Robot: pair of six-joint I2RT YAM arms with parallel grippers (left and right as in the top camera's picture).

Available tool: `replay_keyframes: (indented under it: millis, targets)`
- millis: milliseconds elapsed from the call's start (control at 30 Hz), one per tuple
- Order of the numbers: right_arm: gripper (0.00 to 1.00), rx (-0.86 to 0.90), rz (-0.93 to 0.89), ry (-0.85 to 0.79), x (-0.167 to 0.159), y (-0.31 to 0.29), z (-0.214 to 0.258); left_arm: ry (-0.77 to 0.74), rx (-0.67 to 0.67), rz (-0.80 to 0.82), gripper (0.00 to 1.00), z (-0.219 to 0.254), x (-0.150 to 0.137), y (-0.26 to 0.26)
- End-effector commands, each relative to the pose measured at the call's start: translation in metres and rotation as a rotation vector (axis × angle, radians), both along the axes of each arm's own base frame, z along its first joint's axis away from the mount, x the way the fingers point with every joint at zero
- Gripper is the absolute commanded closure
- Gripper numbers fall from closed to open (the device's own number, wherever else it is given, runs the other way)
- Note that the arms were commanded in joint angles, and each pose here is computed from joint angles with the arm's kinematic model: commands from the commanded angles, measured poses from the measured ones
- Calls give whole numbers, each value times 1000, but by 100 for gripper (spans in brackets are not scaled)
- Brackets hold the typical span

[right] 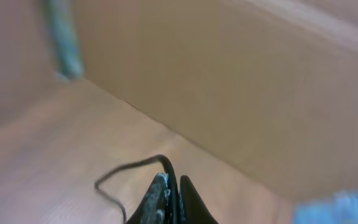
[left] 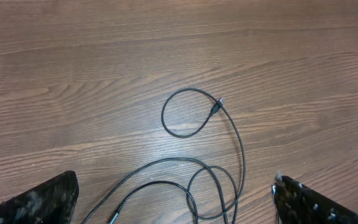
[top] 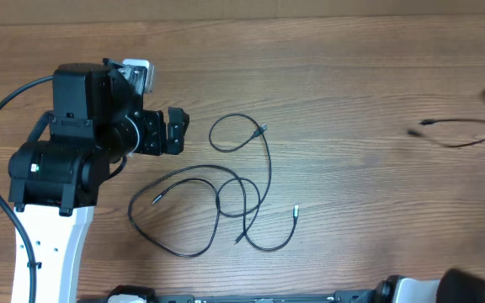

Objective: Untangle cables
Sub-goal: 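Pull the grasped cable far to the right with the right gripper, then return the right gripper to the pile and grasp another cable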

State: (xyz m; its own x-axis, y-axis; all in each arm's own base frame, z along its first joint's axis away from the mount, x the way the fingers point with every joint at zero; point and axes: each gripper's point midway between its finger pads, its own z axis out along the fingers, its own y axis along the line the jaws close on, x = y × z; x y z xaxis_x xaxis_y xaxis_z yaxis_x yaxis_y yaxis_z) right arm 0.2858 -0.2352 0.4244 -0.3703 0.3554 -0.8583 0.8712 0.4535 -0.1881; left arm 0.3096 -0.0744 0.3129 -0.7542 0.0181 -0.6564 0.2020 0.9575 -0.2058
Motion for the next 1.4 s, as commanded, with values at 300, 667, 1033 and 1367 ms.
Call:
replay_keyframes:
  millis: [300,667,1033,1367]
  targets:
    - [96,646,-272,-209,-47,-91,-120,-5,-1,6,0,2,1,0]
    - [0,766,-374,-190,-77,-108,-154,-5,-1,6,0,2,1,0]
    - [0,989,193,-95,-4,-17,-156,-5,-1,5,0,2,1,0]
    - [0,1095,618,230,43,119,-186,-4,-1,6,0,2,1,0]
